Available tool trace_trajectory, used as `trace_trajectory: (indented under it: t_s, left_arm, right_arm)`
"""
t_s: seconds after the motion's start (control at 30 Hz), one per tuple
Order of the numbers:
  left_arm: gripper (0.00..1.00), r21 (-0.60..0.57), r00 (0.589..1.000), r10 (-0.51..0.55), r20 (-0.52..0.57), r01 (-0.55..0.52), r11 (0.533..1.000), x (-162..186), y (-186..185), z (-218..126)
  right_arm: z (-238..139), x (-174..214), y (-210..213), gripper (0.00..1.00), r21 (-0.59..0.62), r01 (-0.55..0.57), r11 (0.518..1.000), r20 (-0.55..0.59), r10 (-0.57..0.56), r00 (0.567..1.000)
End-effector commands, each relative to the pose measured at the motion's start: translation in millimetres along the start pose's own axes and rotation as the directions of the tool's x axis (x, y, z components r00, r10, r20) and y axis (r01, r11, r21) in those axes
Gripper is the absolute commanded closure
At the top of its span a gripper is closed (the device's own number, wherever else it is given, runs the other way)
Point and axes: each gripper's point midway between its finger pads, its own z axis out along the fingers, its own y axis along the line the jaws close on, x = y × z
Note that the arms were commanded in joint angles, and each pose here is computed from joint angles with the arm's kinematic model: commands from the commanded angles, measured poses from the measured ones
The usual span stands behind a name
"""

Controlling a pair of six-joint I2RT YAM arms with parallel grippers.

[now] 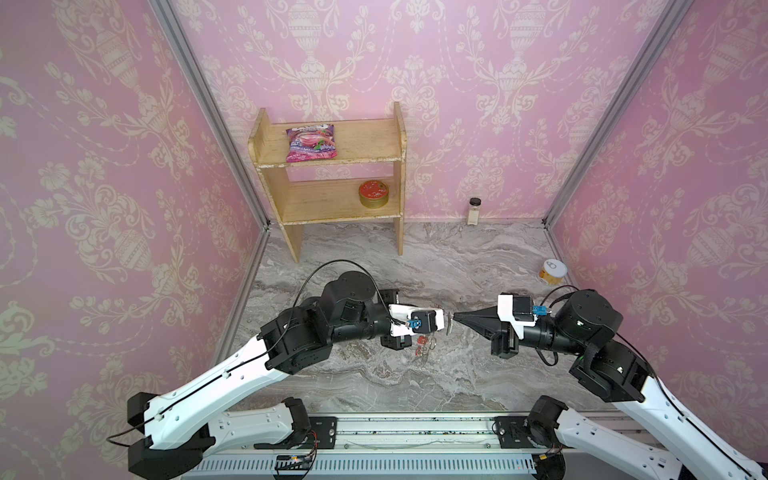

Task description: Put the keys on the keyring

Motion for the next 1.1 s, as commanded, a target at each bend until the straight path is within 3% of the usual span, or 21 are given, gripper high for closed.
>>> trace_trajectory:
  t_s: [0.0,1.07]
  left_arm:
    - [1.00,-0.070,0.998,0.011,0.063,-0.007,0.998,-17,13,-11]
    - [1.00,-0.064,0.997,-0.004,0.081,0.009,0.998,-25,15,-12]
  right_arm:
    - [-1,-1,-4,1.00,0.027,-0.011,1.000,0.023,0.011,1.000]
    - [5,14,-11,1.00,0.054,0.005,0.999,-0.022,-0.004,1.000]
